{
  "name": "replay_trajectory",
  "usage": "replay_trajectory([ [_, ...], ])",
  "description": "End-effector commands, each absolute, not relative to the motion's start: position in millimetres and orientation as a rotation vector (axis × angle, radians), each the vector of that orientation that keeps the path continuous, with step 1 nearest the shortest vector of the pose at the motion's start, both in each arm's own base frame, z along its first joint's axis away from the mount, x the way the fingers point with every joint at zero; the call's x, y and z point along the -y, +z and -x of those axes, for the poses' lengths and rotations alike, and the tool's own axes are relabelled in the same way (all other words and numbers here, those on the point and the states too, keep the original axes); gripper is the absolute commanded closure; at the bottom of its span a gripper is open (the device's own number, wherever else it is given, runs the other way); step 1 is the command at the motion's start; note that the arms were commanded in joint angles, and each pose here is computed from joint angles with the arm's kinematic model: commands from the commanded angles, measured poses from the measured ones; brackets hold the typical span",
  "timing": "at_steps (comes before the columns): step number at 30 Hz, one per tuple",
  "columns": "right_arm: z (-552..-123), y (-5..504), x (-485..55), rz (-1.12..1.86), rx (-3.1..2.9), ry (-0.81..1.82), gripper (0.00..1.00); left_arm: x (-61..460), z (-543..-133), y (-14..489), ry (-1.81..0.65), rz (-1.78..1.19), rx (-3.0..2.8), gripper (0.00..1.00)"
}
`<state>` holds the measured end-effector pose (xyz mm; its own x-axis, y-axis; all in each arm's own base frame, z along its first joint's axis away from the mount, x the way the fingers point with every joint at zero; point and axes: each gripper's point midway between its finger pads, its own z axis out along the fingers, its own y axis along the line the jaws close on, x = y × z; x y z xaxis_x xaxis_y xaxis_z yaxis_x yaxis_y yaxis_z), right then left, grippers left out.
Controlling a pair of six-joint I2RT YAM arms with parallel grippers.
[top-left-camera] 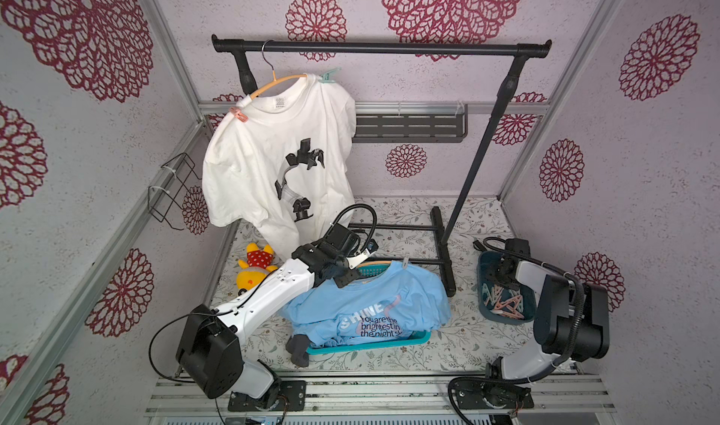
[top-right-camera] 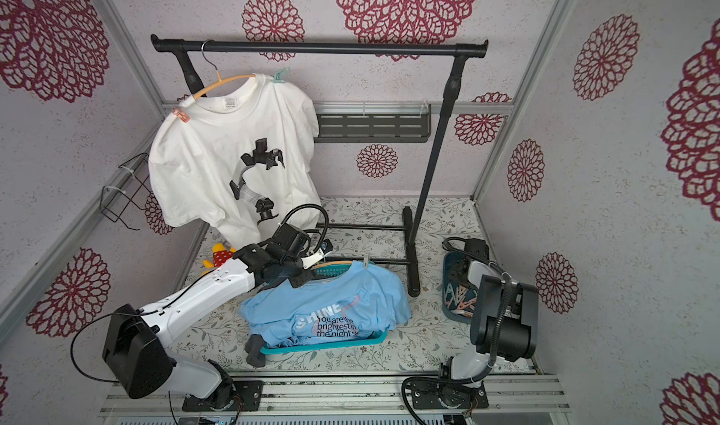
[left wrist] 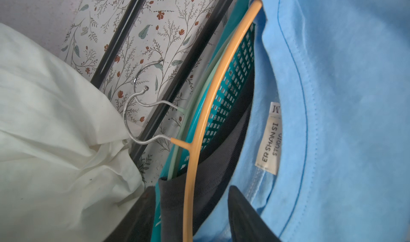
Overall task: Use clothespins to secure the t-shirt on both sides of the hanger
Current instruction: Place the hanger in the basket, then pick up the clothespin from the storage box.
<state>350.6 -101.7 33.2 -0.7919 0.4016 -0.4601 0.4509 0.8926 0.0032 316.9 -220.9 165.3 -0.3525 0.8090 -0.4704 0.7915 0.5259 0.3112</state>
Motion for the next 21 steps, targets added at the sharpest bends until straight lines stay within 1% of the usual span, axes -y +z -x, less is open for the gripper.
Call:
replay_trajectory([
  [1, -354.2, 35.6, 105.1, -0.616, -2.589, -0.156, 0.77, 224.0, -330.5, 194.8, 0.023, -1.180, -2.120, 0.43],
  [9, -352.3, 27.4, 109.1, -0.625, -2.597, -0.189, 0.82, 217.1, -341.1, 222.3, 0.040, -1.054, -2.055, 0.41],
  [13, -353.3, 24.3, 105.0, -0.616, -2.607, -0.159, 0.90, 210.5, -345.2, 244.3, 0.049, -0.969, -1.987, 0.40],
  [16, -351.8, 26.9, 105.6, -0.614, -2.608, -0.167, 0.99, 207.8, -344.9, 260.9, 0.032, -0.919, -1.942, 0.39],
  [21, -351.2, 45.6, 98.1, -0.602, -2.557, -0.113, 1.00, 195.9, -344.4, 281.9, 0.068, -0.845, -1.884, 0.37],
])
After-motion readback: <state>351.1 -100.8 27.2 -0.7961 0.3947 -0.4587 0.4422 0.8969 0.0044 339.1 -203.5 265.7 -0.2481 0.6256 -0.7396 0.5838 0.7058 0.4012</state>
